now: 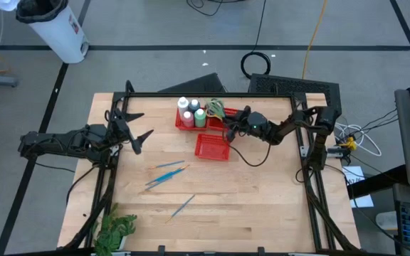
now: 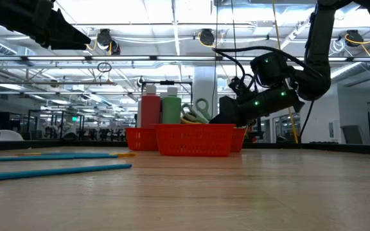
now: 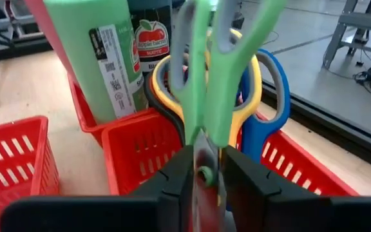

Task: Pick & Place Paint Supplies
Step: Put the green scissors into the top right red bin, then put the blue paint brush into the bottom red bin

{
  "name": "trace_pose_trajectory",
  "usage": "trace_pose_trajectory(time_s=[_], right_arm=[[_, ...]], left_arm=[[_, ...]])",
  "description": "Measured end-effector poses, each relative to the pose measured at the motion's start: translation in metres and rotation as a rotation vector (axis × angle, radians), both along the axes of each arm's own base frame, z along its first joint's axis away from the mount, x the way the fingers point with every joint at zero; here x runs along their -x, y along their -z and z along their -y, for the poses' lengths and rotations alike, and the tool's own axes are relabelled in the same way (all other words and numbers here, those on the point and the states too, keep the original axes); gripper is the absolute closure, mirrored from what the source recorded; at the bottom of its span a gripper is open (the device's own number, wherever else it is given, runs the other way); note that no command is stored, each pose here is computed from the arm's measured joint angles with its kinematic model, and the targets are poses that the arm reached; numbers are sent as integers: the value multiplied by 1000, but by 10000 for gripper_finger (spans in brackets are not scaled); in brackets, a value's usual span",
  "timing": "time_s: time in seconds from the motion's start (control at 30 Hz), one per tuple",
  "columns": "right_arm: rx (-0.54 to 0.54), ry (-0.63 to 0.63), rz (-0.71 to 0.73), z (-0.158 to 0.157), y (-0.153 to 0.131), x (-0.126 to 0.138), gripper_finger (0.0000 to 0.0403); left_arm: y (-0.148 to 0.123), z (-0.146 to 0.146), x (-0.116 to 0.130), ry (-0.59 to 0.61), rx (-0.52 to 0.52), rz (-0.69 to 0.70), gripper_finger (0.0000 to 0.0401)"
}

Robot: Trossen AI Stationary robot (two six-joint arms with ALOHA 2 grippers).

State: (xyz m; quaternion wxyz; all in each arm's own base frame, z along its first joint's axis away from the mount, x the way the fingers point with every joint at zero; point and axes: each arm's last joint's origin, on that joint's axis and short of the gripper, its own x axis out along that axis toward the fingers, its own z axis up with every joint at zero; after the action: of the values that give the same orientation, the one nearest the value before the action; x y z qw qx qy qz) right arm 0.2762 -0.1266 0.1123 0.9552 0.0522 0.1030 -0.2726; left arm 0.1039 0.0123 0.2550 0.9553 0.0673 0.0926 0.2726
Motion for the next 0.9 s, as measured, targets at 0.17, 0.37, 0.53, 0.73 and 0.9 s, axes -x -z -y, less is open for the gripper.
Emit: trace_pose_trajectory(time_s=[0.17,0.37,0.53,0.73,0.9], right_arm=[[11,-1,21,-2,-12,4,292],[25,-6,-19,-4,-30,10,267],[32,-5,-46,-5,-37,13,260],[68,-13,25,-8,-59,17,259],[72,-20,63,-14,-81,25,259]], left_arm=[[0,0,0,0,1,0,36],[0,0,0,-1,3,2,36],[0,0,0,-1,9,5,36],[0,0,0,-2,13,8,36],[0,0,0,-3,18,11,36]])
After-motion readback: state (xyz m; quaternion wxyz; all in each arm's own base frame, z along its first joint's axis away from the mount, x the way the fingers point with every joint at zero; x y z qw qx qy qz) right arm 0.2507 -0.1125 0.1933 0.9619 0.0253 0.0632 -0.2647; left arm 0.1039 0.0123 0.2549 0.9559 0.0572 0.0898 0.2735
